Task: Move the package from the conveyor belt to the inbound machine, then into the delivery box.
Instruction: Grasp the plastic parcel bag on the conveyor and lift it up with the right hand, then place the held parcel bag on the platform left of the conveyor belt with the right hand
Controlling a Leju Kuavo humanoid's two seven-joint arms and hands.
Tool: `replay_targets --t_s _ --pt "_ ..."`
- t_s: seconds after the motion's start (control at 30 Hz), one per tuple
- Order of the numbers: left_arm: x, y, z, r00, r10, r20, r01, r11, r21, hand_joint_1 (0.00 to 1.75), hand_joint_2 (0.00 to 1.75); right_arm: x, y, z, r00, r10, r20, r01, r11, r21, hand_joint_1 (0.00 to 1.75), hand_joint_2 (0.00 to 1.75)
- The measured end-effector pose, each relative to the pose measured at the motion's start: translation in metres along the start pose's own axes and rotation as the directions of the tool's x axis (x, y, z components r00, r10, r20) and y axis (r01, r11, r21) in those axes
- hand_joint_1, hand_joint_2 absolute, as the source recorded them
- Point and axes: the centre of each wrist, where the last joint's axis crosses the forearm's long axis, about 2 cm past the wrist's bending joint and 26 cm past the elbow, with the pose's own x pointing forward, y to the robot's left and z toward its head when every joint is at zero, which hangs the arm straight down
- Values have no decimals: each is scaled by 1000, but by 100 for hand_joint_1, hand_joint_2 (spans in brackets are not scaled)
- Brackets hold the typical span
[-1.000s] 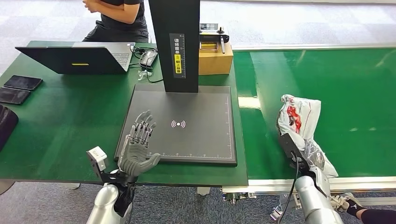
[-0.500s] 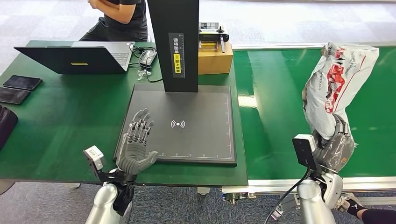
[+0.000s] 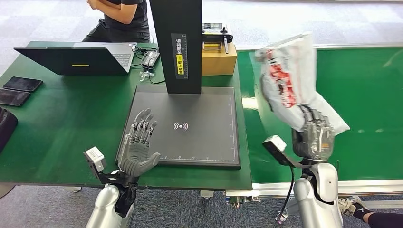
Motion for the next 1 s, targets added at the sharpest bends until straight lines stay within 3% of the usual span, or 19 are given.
replay_targets --t_s 0.13,0.3,0.63,0.8,1.0 --pt "0 -3 -2 1000 -1 11 1 1000 -26 0 175 17 19 -27 981 52 189 -84 982 169 175 175" --pt "0 -3 -5 1000 -5 21 5 999 -36 0 175 37 42 -55 923 52 382 -163 951 264 175 175" --pt "-1 -1 -3 1000 -9 12 10 999 -45 0 175 46 58 -64 867 42 496 -238 910 339 175 175" --pt "-1 0 -7 1000 -8 21 9 999 -48 0 175 66 61 -84 777 -2 629 -282 892 352 175 175" --pt "-3 1 -13 999 3 38 -1 998 -58 0 175 97 56 -106 605 -81 792 -301 898 322 175 175"
